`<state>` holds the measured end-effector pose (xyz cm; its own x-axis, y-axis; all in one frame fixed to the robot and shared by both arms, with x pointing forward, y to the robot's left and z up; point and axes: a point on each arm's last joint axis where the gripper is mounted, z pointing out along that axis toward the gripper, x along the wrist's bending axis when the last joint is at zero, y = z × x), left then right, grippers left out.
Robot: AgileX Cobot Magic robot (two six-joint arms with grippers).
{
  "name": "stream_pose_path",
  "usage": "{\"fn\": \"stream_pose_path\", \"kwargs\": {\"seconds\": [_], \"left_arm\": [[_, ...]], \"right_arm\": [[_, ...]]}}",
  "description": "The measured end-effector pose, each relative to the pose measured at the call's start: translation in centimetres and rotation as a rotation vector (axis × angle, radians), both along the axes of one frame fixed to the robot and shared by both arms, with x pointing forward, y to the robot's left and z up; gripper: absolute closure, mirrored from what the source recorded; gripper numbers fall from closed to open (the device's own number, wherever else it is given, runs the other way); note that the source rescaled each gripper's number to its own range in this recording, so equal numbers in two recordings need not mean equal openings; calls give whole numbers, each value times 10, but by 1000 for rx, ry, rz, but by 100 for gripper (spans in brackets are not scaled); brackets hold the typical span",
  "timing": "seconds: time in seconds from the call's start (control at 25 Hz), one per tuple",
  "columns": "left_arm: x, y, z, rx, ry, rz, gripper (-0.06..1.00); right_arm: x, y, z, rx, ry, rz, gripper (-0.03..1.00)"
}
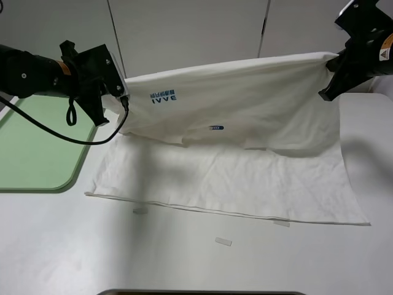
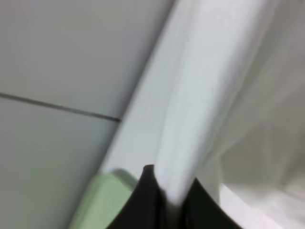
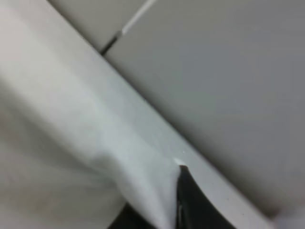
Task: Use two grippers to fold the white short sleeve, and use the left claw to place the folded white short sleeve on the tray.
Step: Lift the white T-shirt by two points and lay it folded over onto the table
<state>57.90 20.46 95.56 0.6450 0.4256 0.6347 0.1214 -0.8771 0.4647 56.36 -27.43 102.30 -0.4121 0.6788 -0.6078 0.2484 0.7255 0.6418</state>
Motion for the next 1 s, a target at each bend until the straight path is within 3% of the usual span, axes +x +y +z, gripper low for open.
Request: {"fn": "stream_pose_path", "kwargs": {"seconds": [0.16, 0.56, 0.88, 0.92, 1.0], "left_arm": [[-5, 0, -6, 5, 93, 22, 94], [-15, 2, -15, -7, 252, 96, 94], [-33, 9, -26, 49, 484, 155, 94], [-35, 9, -27, 50, 506, 163, 94], [-38, 10, -28, 44, 546, 179, 94]], "right_arm": [[-7, -7, -4, 41, 113, -130, 96], [-19, -11, -8, -40, 241, -159, 96], [-32, -5, -18, -54, 427, -71, 97], [-42, 0, -24, -67, 549, 31, 97], [-48, 3, -27, -77, 614, 79, 97]]}}
